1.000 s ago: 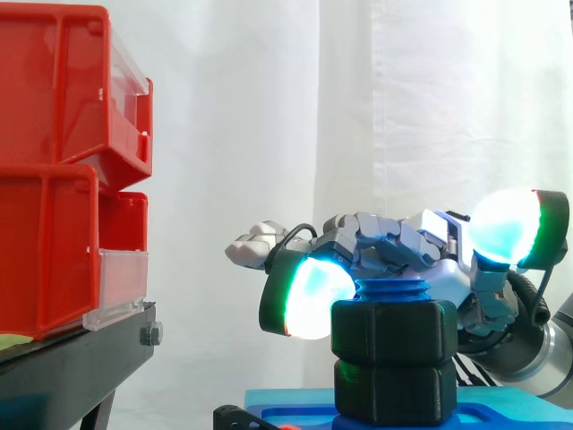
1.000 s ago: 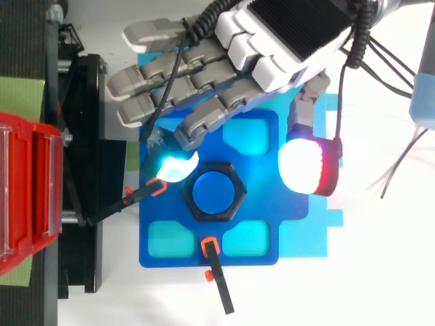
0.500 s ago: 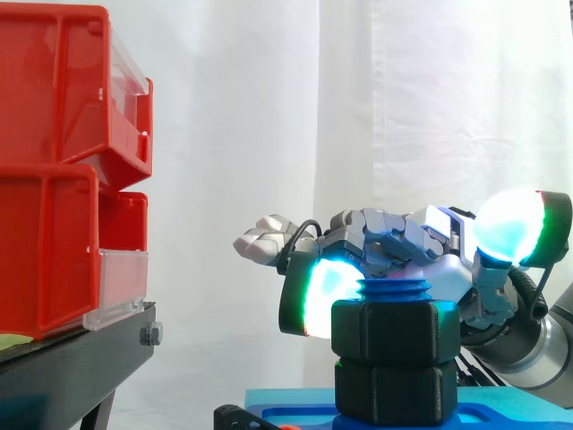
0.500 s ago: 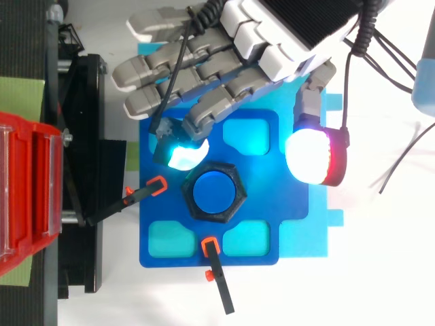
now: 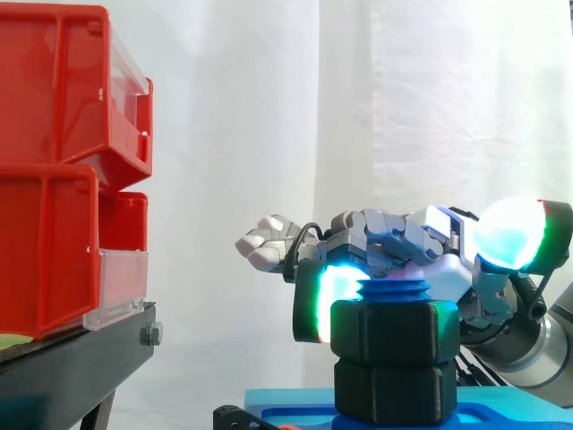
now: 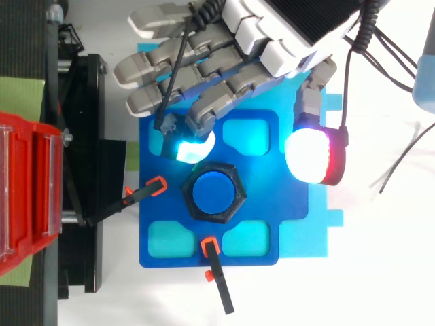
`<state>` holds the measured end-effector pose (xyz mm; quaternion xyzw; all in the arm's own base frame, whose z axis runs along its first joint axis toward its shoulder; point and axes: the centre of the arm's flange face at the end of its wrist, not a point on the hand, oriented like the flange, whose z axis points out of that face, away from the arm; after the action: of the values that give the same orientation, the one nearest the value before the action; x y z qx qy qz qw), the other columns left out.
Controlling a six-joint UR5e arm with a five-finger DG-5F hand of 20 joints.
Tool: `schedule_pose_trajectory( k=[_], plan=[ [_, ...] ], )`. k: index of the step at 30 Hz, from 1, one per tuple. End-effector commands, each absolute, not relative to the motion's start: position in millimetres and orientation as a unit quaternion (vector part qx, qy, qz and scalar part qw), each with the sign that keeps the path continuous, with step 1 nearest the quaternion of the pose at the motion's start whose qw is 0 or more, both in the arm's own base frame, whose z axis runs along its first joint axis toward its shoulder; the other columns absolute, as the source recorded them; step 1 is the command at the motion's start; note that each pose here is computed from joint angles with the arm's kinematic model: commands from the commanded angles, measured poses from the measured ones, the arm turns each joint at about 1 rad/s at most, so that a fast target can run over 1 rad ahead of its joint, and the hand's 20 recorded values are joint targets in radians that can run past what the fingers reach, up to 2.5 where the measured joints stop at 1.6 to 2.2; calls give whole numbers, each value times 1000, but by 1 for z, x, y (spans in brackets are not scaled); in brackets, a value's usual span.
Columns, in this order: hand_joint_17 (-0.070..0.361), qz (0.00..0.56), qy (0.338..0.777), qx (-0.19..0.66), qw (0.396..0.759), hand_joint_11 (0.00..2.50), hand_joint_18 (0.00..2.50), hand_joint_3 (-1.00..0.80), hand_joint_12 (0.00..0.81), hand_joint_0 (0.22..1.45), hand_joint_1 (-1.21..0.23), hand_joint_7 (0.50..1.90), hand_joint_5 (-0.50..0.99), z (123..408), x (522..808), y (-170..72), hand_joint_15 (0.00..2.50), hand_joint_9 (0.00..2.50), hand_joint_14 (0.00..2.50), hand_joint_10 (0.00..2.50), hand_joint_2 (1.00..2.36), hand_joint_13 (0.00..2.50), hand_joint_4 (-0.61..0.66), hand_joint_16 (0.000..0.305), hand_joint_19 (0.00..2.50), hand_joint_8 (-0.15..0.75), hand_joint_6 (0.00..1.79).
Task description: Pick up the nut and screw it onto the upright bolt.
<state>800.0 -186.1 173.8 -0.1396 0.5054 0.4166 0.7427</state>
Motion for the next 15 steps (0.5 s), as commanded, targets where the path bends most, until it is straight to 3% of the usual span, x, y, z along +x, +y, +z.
schedule_pose_trajectory(
  k=[1, 3, 6, 15],
  plan=[
    [81, 417, 506, -139, 743, 0, 0, -500, 303, 464, -38, 1225, -72, 173, 800, -186, 0, 453, 0, 0, 1000, 110, 245, 36, 0, 256, 503],
    [83, 416, 505, -139, 743, 0, 0, -500, 305, 460, -37, 944, -113, 173, 800, -186, 0, 420, 0, 0, 1000, 91, 275, 37, 0, 236, 504],
    [87, 418, 506, -138, 742, 0, 0, -500, 308, 451, -11, 790, -148, 173, 800, -184, 0, 341, 0, 0, 1000, 20, 233, 39, 0, 217, 503],
    [95, 421, 505, -137, 741, 0, 0, -500, 317, 442, 15, 666, -183, 173, 803, -176, 0, 229, 0, 0, 1000, 0, 185, 42, 0, 201, 502]
  ],
)
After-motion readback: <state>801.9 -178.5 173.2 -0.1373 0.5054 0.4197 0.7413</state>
